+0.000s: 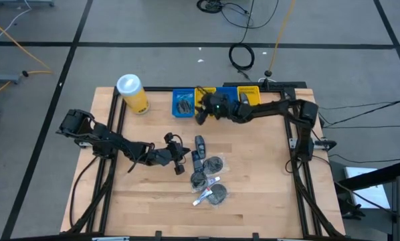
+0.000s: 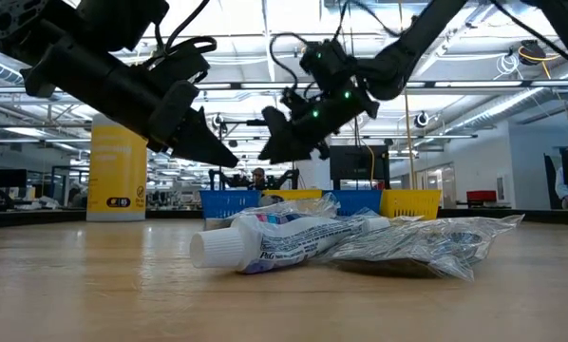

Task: Pick & Place Travel size toiletries
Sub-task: Put the gray deodorant into the right yellow bin

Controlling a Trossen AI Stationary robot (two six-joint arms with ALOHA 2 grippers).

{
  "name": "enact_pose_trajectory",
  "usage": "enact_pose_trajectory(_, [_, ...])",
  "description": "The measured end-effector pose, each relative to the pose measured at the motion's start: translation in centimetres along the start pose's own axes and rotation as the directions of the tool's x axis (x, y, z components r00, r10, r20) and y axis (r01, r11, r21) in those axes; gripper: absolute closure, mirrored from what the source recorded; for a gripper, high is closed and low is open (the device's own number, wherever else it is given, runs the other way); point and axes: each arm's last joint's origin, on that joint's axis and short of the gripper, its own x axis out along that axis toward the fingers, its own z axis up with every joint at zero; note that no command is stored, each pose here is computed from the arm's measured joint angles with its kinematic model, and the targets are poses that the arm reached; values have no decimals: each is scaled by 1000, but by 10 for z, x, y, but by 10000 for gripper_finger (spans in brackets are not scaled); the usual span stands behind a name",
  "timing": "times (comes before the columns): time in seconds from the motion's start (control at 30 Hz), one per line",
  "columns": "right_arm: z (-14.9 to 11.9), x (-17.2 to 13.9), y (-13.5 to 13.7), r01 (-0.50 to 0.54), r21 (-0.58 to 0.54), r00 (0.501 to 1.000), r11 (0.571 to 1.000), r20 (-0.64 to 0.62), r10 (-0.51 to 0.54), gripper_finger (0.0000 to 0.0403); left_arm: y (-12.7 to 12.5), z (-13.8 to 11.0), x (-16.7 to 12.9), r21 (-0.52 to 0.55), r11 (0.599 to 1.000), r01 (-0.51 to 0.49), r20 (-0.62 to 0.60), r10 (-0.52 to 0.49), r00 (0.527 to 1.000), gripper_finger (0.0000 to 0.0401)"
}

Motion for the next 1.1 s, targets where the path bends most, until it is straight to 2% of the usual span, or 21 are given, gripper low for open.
enact_pose_trajectory(0.17, [-5,-34,44,-123,-151,992,981,-19,122,259,-2,-2,-1,10,1000,5,-15,-4,1000,380])
enact_pose_trajectory(0.33, [-39,-82,79,-228,-260,974,938,-73,216,261,-4,-3,-3,9,1000,14,-17,-14,1000,380])
enact_pose_trajectory(0.4, [-51,-102,90,-240,-279,971,930,-45,237,261,-4,-3,-3,9,1000,15,-16,-14,1000,380])
enact_pose_trajectory(0.53, [-76,-141,99,-267,-322,959,908,10,285,261,-4,-3,-3,7,1000,12,-14,-12,1000,380])
enact_pose_trajectory(0.7, [-99,-172,94,-356,-358,912,863,69,405,263,-1,-2,-1,-6,1000,-4,-11,4,1000,380])
enact_pose_trajectory(0.8, [-117,-180,88,-475,-279,860,834,52,507,262,4,-1,2,-26,999,-24,-12,24,1000,380])
enact_pose_trajectory(0.87, [-126,-180,84,-505,-208,848,838,59,526,259,8,0,4,-47,998,-38,-14,37,999,380])
enact_pose_trajectory(0.93, [-132,-177,82,-480,-163,866,862,65,495,253,11,0,5,-70,996,-50,-19,49,999,380])
enact_pose_trajectory(1.1, [-137,-159,87,-382,-162,917,910,54,394,210,20,-6,15,-91,994,-68,-54,63,997,380])
